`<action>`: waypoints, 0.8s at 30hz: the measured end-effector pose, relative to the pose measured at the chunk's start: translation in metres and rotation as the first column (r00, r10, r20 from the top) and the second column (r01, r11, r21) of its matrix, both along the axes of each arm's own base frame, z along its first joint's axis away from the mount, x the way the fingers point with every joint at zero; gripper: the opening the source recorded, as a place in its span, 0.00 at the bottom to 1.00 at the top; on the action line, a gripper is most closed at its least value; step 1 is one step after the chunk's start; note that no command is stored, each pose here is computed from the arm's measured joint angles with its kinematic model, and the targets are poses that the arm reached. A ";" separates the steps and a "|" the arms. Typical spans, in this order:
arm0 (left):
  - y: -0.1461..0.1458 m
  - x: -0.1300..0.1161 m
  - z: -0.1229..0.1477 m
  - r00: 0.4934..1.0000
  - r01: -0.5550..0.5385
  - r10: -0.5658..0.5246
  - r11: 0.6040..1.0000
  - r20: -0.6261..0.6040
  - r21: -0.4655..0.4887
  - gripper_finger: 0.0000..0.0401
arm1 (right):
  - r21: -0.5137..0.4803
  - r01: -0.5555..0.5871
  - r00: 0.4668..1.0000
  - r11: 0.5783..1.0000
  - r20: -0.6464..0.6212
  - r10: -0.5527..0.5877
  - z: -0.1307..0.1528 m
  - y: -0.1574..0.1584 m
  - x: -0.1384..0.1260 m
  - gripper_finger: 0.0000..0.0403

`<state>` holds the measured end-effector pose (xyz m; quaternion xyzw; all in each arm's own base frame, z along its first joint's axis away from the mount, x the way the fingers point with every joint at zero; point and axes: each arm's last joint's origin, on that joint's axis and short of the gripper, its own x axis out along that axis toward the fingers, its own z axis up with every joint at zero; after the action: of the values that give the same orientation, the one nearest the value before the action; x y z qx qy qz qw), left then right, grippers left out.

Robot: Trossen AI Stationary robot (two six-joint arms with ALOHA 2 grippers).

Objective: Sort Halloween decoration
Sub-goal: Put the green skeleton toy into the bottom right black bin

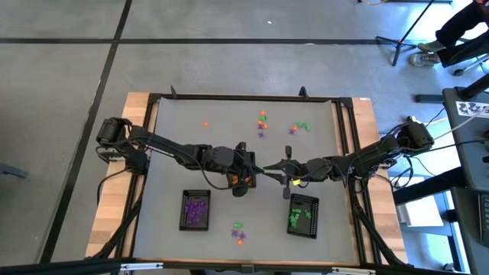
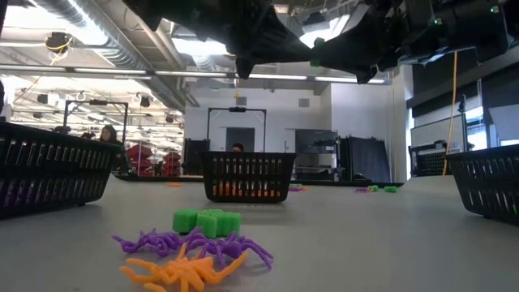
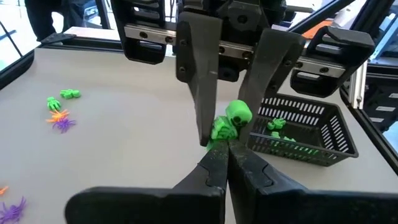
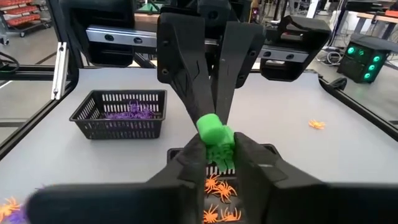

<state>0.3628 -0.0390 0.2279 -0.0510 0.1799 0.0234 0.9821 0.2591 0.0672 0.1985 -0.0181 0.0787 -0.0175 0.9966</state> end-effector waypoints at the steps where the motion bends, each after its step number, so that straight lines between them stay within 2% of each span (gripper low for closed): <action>1: 0.000 0.000 0.000 1.000 0.000 0.000 1.000 -0.001 0.000 0.00 | -0.001 0.001 1.000 1.000 -0.001 -0.001 0.000 0.000 0.000 0.13; 5: 0.000 0.000 -0.001 1.000 0.000 -0.001 1.000 -0.008 -0.002 0.00 | -0.024 -0.002 1.000 1.000 -0.006 0.002 0.000 0.000 0.000 0.04; 12: 0.000 0.000 -0.001 1.000 0.001 -0.001 1.000 -0.013 0.002 0.00 | -0.030 0.015 1.000 0.999 -0.013 -0.016 -0.001 -0.001 0.000 0.07; 17: 0.000 -0.002 -0.005 0.998 0.037 -0.035 0.999 -0.061 0.030 0.01 | -0.031 0.029 0.999 0.999 -0.012 -0.030 -0.001 -0.001 0.000 0.06; 20: 0.000 -0.008 0.000 0.995 0.054 -0.049 0.996 -0.084 0.069 0.05 | -0.024 0.031 0.999 0.999 -0.013 -0.031 -0.001 -0.001 -0.001 0.06; 24: 0.004 -0.017 0.011 0.995 0.010 0.000 0.995 -0.099 0.098 0.13 | 0.000 0.034 0.999 0.999 -0.028 -0.034 0.003 -0.002 -0.004 0.08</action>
<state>0.3459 -0.0354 0.2389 -0.0008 0.2273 0.0323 0.9733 0.2549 0.0651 0.2011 -0.0169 0.0928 -0.0343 0.9950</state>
